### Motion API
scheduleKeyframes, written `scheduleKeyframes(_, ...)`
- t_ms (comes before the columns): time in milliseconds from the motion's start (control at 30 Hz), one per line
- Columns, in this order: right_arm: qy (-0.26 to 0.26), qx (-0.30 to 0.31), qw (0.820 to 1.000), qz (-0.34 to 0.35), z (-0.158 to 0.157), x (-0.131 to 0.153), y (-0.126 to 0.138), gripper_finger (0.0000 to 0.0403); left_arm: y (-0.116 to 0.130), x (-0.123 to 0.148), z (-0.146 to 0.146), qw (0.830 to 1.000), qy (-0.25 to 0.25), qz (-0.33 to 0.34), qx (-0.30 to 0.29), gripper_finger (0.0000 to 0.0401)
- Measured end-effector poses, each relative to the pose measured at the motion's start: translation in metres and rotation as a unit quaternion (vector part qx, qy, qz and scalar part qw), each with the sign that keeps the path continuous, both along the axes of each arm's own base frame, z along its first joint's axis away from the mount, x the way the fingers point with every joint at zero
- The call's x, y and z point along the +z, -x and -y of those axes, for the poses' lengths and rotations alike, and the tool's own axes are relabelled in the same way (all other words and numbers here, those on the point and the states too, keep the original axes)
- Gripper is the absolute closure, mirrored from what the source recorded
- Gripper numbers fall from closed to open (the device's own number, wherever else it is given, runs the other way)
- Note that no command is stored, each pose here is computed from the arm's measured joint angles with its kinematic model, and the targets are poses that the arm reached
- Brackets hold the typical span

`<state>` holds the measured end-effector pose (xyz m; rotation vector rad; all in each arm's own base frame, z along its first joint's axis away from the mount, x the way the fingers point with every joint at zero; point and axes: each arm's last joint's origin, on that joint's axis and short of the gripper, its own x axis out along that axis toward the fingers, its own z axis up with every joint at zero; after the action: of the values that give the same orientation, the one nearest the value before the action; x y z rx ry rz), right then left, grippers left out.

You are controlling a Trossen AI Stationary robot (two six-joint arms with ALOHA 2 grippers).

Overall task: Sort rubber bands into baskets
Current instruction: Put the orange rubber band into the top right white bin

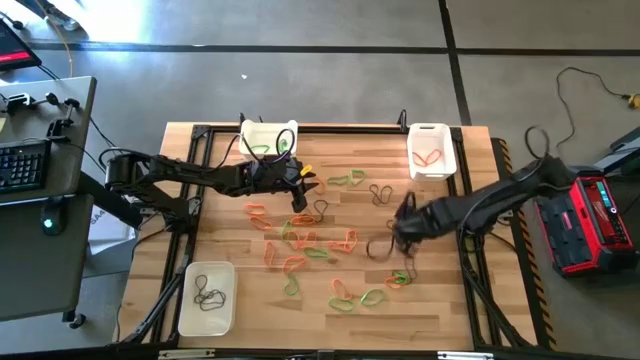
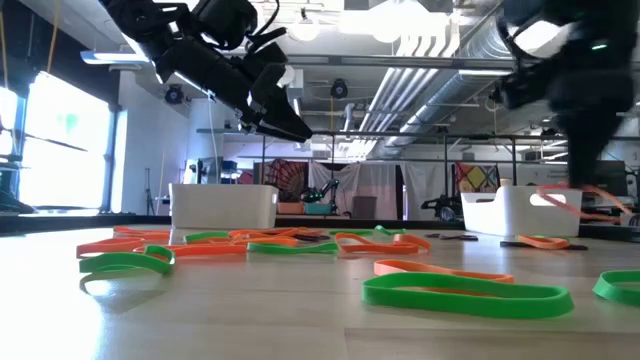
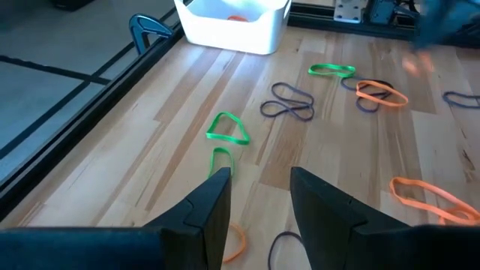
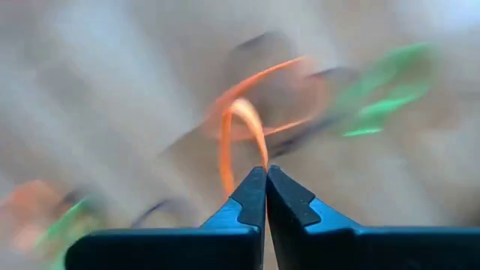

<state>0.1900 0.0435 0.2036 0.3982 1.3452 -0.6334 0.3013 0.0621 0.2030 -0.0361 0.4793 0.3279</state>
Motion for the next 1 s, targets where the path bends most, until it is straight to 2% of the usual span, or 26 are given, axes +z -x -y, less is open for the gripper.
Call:
scheduleKeyframes(100, 0.086, -0.059, 0.994, -0.021, 0.029, 0.016, 0.003, 0.0402, 0.0, 0.0, 0.0, 1.0, -0.001, 0.0, 0.001, 0.0272)
scheduleKeyframes(233, 0.18, -0.111, 0.977, -0.033, 0.068, 0.033, 0.001, 0.0402, 0.0, 0.0, 0.0, 1.0, -0.001, 0.0, 0.001, 0.0272)
scheduleKeyframes(433, 0.239, -0.183, 0.952, -0.055, 0.128, 0.044, 0.009, 0.0403, 0.0, 0.0, 0.0, 1.0, -0.002, 0.0, 0.002, 0.0272)
scheduleKeyframes(567, 0.239, -0.211, 0.946, -0.056, 0.162, 0.04, 0.018, 0.0403, 0.0, 0.0, 0.0, 1.0, -0.002, 0.0, 0.002, 0.0272)
scheduleKeyframes(733, 0.217, -0.236, 0.946, -0.047, 0.194, 0.022, 0.034, 0.0403, 0.0, 0.0, 0.0, 1.0, -0.002, -0.001, 0.001, 0.0272)
scheduleKeyframes(1000, 0.174, -0.254, 0.95, -0.053, 0.21, -0.006, 0.059, 0.0403, 0.0, 0.0, 0.0, 1.0, -0.005, -0.002, -0.001, 0.0272)
